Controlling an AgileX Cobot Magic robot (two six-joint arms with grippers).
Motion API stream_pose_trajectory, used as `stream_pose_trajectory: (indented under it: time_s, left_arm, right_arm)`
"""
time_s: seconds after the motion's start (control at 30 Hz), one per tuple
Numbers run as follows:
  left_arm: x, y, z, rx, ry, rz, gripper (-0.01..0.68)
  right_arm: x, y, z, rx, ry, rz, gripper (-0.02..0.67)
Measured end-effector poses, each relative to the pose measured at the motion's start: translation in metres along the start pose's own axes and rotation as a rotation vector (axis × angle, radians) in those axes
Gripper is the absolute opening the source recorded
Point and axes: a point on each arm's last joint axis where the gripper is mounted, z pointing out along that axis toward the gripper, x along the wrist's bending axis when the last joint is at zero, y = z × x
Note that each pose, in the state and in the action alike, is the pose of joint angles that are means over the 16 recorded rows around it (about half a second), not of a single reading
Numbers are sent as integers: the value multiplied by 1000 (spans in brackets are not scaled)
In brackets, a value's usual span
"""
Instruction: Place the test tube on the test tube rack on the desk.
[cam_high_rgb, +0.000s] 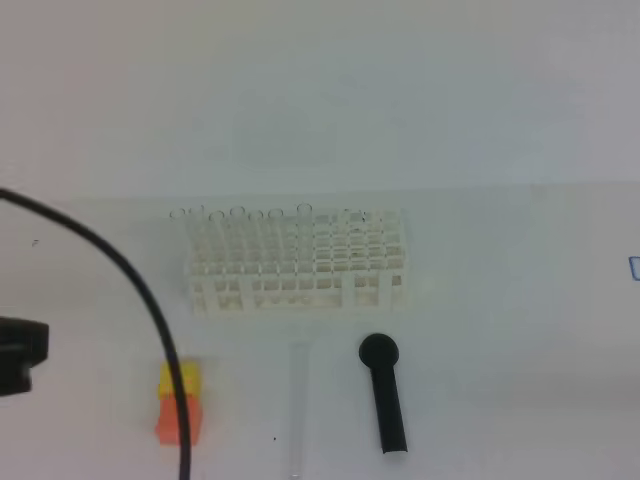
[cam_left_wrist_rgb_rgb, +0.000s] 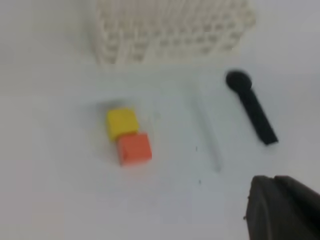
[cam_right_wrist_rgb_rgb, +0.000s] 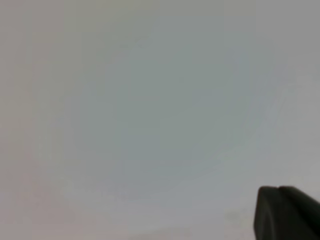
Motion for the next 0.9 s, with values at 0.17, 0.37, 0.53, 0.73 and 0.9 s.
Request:
stream_pose_trajectory:
  time_s: [0.17, 0.37, 0.53, 0.73, 0.9]
  left_arm:
    - [7, 10, 39, 232, -32, -66, -1]
    - [12, 12, 84, 431, -97, -136, -1]
    - [6, 11, 111, 495, -132, -156, -1]
    - [-6, 8, 136, 534, -115, -186, -1]
    - [-19, 2, 160, 571, -91, -218, -1]
  right_arm:
    - [11, 15, 3, 101, 37, -129, -1]
    - [21, 27, 7, 206, 85, -291, -1]
    - [30, 32, 7, 300, 166, -380, -1]
    - [45, 41, 8, 424, 312, -402, -1]
    - [60, 50, 12, 541, 456, -408, -2]
